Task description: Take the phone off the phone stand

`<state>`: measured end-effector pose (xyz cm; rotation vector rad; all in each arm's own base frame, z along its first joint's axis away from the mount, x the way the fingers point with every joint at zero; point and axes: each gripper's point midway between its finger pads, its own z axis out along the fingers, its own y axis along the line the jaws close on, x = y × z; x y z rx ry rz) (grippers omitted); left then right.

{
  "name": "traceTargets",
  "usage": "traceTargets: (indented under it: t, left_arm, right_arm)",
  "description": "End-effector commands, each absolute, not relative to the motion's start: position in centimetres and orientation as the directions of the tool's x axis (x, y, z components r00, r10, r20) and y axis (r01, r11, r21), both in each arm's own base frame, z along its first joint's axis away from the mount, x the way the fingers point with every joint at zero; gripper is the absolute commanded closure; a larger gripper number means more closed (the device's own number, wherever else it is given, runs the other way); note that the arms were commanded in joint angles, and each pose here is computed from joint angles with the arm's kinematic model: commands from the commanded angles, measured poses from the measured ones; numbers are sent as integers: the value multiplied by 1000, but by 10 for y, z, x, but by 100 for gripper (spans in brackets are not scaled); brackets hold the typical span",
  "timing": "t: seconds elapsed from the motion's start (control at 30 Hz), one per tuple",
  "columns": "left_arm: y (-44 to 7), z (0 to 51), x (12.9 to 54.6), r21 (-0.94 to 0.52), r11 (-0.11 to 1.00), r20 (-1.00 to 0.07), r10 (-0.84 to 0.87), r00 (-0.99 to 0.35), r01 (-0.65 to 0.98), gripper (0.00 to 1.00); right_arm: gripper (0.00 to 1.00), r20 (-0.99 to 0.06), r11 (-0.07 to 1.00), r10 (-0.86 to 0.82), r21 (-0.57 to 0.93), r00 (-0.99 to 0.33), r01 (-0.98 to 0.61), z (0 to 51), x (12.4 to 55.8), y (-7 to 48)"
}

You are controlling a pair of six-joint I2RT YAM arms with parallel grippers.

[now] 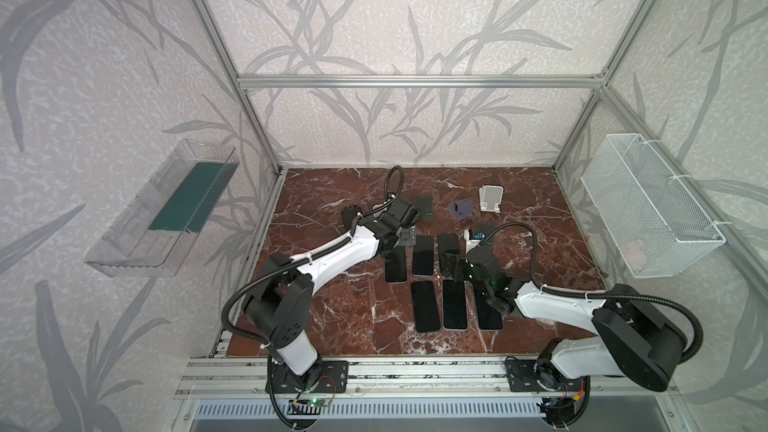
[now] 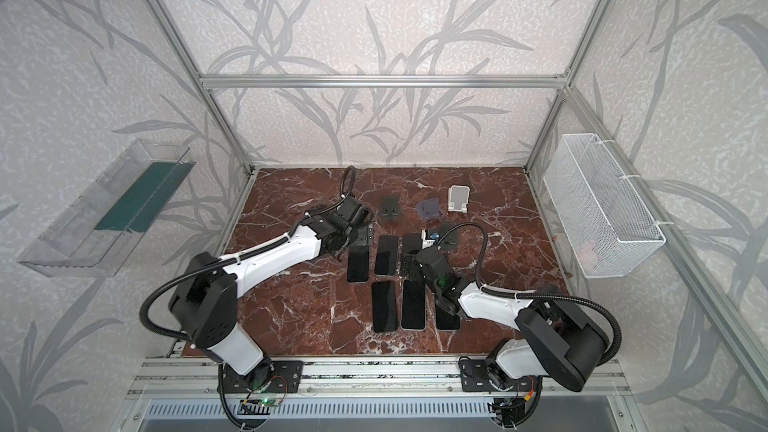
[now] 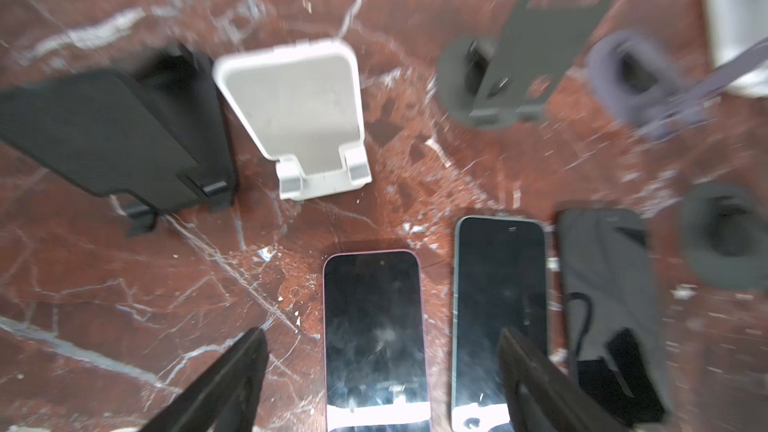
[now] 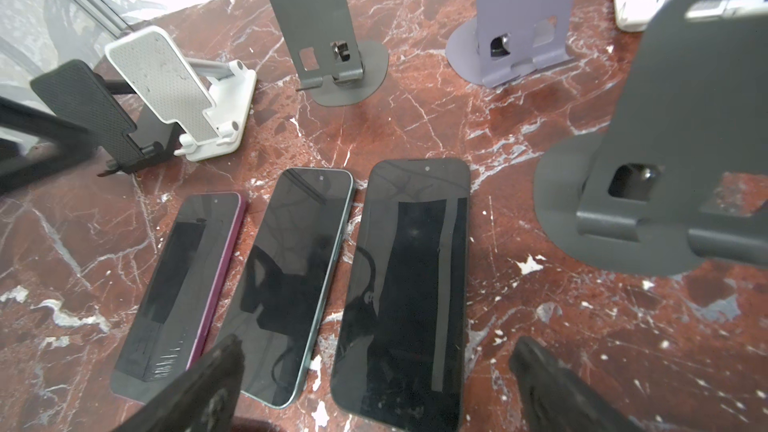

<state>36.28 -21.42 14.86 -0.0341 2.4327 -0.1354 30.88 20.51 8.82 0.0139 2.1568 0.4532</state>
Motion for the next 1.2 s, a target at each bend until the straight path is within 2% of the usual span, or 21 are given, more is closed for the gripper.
traceTargets:
  t: [0.0,0.07,0.13,0.23,0.5,0.6,0.73,0.83,1.03,1.17]
  left_arm:
    - [-205,176,344,-123,991,-693,-51,-719,49,8]
    - [-200,195,332,-131,988,-754,-47,-655,79,6]
    - [-187,214,317,-145,986,-816,-74,-574,79,1]
    - [-154,220,299,-147,989,-857,-127,-499,1,1]
    - [-93,190,269,-27,987,-865,-103,-491,-161,1]
    - [-89,175,270,1,989,-892,-67,-447,-149,1]
    - [-88,173,279,24,995,-957,-4,-289,-95,1]
    - [-72,184,279,5,989,-983,-22,-182,-149,1]
    - [-33,194,281,80,956,-990,42,-136,-282,1]
    - [-19,196,288,41,949,-998,27,-49,-311,1]
  right_arm:
    - [0,-809,931,200,332,-553,-149,102,313,201]
    - [0,-802,930,204,338,-561,-144,98,312,201]
    - [0,-792,926,212,350,-572,-141,95,311,203]
    - [1,-787,921,219,362,-577,-145,93,311,205]
    - [2,-788,930,222,349,-574,-120,85,309,198]
    - [2,-785,934,214,339,-581,-114,80,310,198]
    - [2,-784,934,213,338,-583,-113,79,310,198]
    - [2,-788,936,214,334,-577,-109,81,310,196]
    - [2,-787,931,223,347,-576,-113,85,310,198]
    - [2,-786,928,228,354,-575,-116,87,311,199]
